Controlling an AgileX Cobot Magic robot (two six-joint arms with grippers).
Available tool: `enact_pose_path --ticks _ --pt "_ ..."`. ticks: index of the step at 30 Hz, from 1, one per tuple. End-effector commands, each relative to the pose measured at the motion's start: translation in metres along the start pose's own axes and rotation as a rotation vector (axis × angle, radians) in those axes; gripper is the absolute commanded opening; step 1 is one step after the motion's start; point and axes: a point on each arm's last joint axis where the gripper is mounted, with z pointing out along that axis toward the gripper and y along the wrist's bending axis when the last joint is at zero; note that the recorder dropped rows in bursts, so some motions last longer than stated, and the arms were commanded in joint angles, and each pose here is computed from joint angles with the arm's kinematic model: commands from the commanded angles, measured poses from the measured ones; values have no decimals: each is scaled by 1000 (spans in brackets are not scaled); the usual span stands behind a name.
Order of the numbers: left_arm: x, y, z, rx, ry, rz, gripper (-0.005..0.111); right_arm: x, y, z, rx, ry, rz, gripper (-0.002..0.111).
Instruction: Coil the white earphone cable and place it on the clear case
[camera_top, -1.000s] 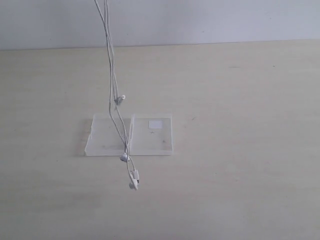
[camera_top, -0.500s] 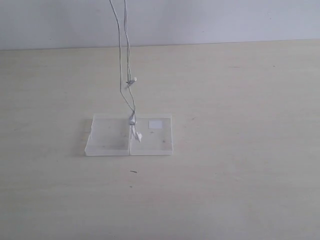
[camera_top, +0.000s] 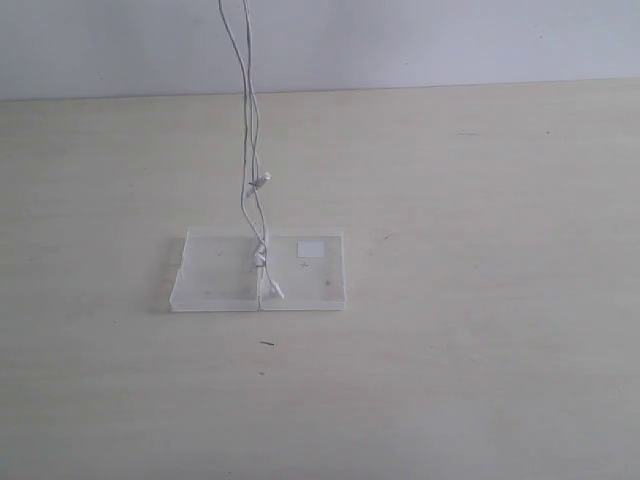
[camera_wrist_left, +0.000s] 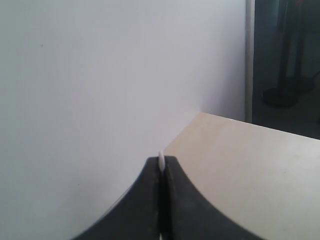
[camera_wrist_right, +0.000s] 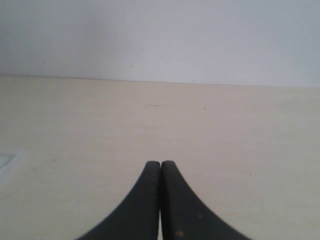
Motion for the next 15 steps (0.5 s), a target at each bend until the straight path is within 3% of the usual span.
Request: enact_pose_path --ticks 1,15 --pt "1 0 0 2 6 1 0 1 0 0 6 -8 -3 0" --pt "3 -4 0 43 32 -24 0 1 0 0 6 -8 -3 0"
